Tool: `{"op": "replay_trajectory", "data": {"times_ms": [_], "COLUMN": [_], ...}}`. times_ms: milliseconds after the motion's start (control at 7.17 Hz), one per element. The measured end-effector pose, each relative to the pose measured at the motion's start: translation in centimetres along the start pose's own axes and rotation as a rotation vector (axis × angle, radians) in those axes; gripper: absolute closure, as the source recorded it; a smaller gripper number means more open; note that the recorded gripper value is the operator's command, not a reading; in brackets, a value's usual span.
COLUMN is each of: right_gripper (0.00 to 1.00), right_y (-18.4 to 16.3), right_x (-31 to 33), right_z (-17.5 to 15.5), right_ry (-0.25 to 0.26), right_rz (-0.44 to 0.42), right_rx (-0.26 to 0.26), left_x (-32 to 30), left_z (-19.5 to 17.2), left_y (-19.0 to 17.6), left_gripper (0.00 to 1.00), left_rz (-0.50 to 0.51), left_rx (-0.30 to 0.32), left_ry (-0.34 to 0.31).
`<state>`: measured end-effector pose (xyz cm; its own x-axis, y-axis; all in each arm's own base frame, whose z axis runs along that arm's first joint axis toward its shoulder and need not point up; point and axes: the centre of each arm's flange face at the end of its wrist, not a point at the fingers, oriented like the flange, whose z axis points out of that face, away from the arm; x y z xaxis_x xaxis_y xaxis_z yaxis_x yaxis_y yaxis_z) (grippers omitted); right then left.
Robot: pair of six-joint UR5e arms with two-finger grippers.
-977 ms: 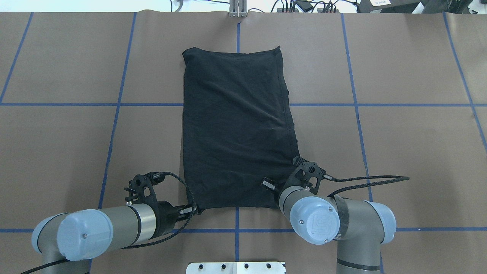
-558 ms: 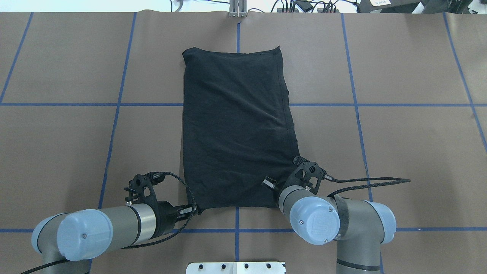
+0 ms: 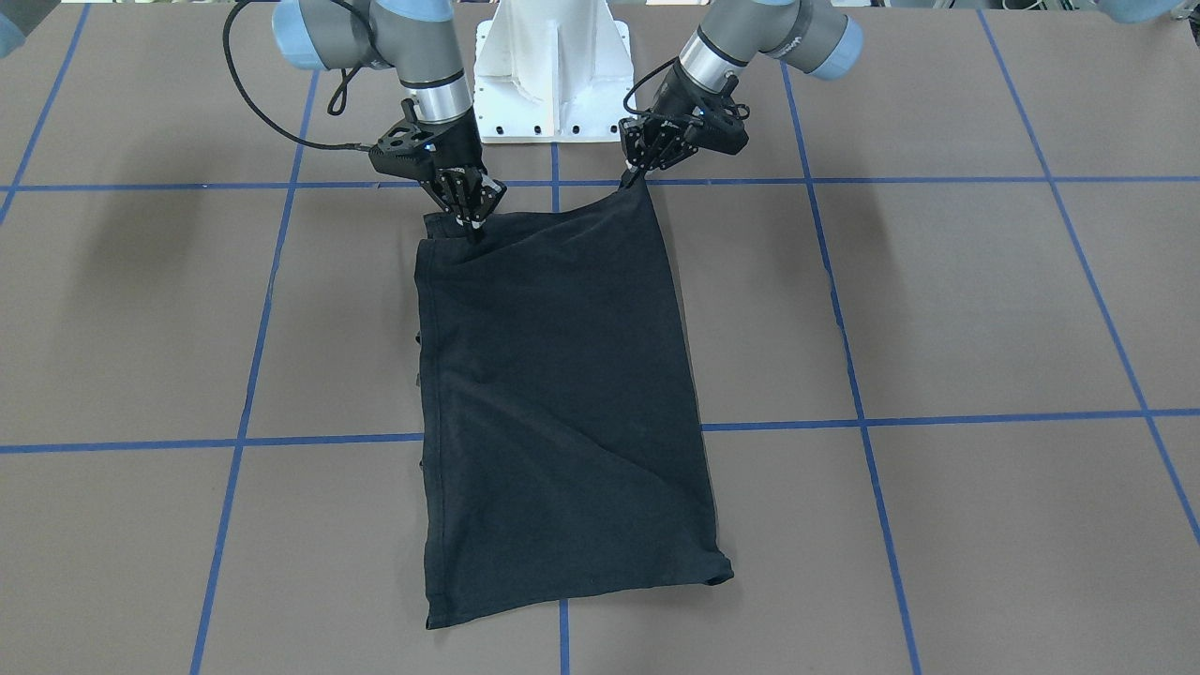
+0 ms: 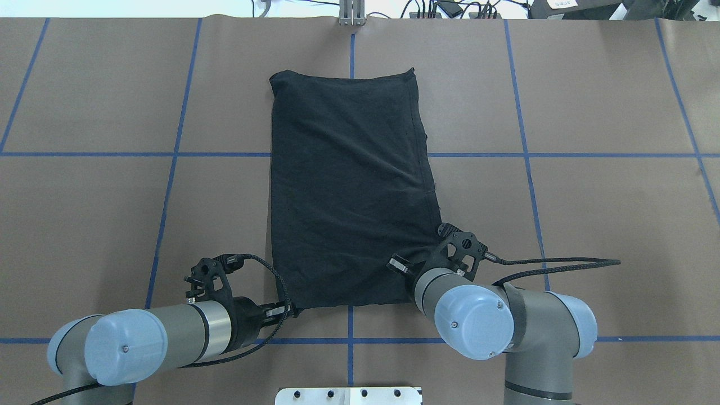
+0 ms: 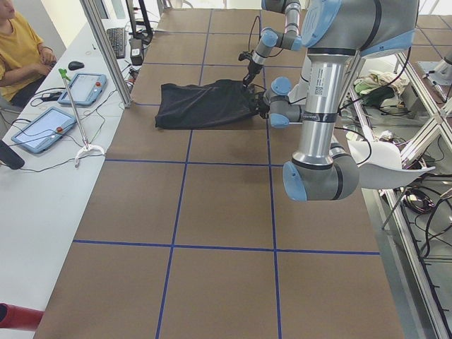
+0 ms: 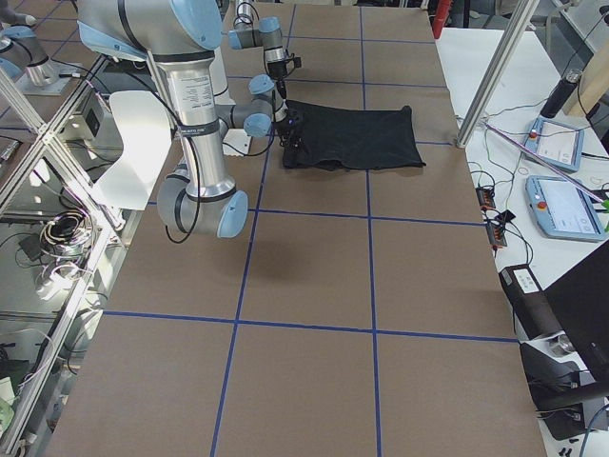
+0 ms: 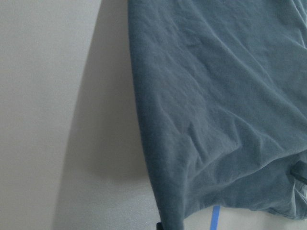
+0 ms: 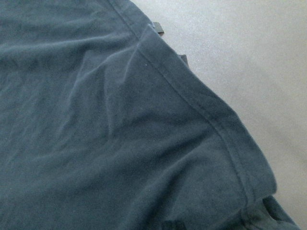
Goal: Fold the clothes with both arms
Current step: 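Grasp the shirt's near corners with both grippers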
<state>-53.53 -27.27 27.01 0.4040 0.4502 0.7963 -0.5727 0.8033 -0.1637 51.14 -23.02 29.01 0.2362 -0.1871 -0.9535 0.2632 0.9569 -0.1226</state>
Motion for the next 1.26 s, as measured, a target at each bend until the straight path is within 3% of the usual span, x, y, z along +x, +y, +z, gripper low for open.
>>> {"op": "replay_trajectory", "data": {"times_ms": [558, 837, 1256], "right_gripper": [1.00, 1.00, 1.00], "right_y": [-0.6, 0.5, 3.6], "right_x": [-0.1, 0.7, 1.5], "right_z": [-1.8, -3.1, -9.0], "right_ry": [0.012, -0.001, -0.033], "right_rz": [0.001, 0.002, -0.020], "right_rx": [0.007, -0.010, -0.071], "left_x": [0.5, 1.4, 2.4], "left_z": [-0.6, -3.1, -5.9], "left_y": [0.0, 0.0, 0.6], "left_gripper": [1.00, 1.00, 1.00], "left_rz": [0.001, -0.003, -0.011], "left_rx": [-0.003, -0.010, -0.028], "left_ry": [0.015, 0.053, 0.097]}}
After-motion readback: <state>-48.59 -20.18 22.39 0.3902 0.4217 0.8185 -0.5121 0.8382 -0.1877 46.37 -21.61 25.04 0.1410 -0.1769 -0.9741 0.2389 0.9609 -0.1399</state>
